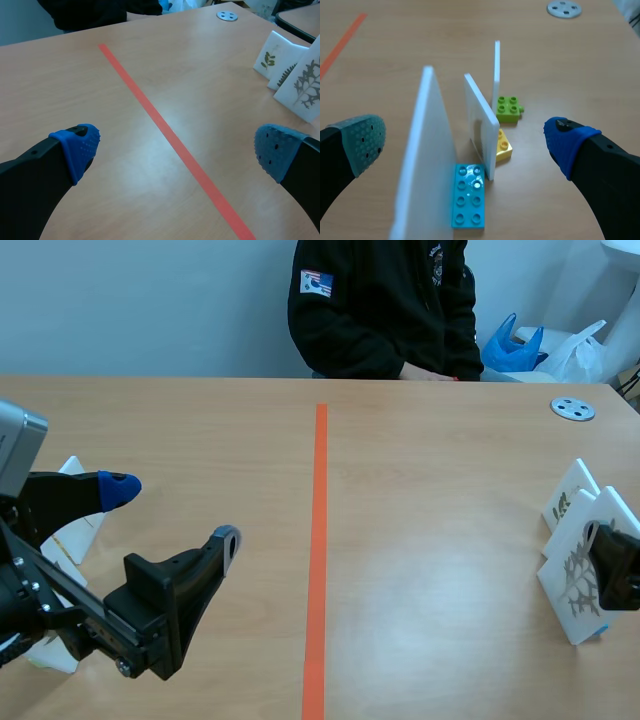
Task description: Sort the leaf by its shape. The table is split by an orange tape line. A compound leaf with several leaflets goes to the left side, a simple leaf with one blade goes to the right side. Return to the home posture when a red brick is placed on the table.
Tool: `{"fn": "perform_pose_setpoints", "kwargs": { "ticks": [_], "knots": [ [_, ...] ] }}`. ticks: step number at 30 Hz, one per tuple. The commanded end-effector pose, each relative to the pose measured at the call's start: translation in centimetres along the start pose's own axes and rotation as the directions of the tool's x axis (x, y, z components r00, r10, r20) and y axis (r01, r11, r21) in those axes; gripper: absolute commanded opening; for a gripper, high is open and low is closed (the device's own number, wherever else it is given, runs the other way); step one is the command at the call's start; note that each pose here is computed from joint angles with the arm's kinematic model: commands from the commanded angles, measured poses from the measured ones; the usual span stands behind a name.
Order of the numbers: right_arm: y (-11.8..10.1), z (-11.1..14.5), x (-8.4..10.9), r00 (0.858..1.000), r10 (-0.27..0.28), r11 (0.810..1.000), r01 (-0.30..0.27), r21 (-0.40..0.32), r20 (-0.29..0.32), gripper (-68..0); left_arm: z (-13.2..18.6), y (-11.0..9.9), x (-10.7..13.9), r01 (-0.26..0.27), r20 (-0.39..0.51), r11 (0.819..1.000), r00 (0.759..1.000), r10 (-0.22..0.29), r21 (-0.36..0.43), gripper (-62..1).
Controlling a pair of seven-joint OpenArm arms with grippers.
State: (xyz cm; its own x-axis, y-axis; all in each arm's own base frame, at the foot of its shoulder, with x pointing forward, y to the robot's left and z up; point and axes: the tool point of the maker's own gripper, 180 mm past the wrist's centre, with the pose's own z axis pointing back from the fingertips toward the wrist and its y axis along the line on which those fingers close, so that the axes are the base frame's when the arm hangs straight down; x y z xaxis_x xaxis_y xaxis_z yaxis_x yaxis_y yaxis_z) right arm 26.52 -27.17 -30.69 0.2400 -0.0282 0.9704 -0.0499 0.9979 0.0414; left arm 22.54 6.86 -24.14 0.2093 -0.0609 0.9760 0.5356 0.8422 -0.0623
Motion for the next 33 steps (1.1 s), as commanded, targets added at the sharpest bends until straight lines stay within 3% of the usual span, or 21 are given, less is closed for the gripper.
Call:
{"fn": "perform_pose_setpoints", "kwargs": {
  "ticks": [1, 9, 18, 24, 33],
  "knots": [
    [0.3, -0.1, 2.1, 0.999, 0.029, 0.999, -0.03, 0.016, 0.043, 0.4, 0.1, 0.1, 0.5, -0.005, 0.024, 1.0, 1.0, 0.004, 0.003, 1.4],
    [3.4, 0.9, 5.4, 0.99, 0.127, 0.987, -0.132, 0.087, 0.054, 0.4, 0.1, 0.1, 0.5, -0.005, 0.023, 1.0, 1.0, 0.004, 0.003, 1.4],
    [7.0, 3.3, 5.7, 0.98, 0.197, 0.961, -0.195, 0.196, 0.008, 0.4, 0.1, 0.1, 0.5, -0.005, 0.022, 1.0, 1.0, 0.005, 0.003, 1.4],
    [9.5, 3.4, 5.5, 0.98, 0.199, 0.943, -0.191, 0.272, -0.004, 0.4, 0.1, 0.1, 0.3, -0.005, 0.013, 1.0, 1.0, 0.005, 0.003, 1.4],
    [14.2, 3.3, 3.9, 0.99, 0.137, 0.922, -0.12, 0.368, -0.021, 0.4, 0.2, 0.1, -0.1, 0.011, -0.014, 1.0, 1.0, -0.011, -0.007, 1.4]
  ]
}}
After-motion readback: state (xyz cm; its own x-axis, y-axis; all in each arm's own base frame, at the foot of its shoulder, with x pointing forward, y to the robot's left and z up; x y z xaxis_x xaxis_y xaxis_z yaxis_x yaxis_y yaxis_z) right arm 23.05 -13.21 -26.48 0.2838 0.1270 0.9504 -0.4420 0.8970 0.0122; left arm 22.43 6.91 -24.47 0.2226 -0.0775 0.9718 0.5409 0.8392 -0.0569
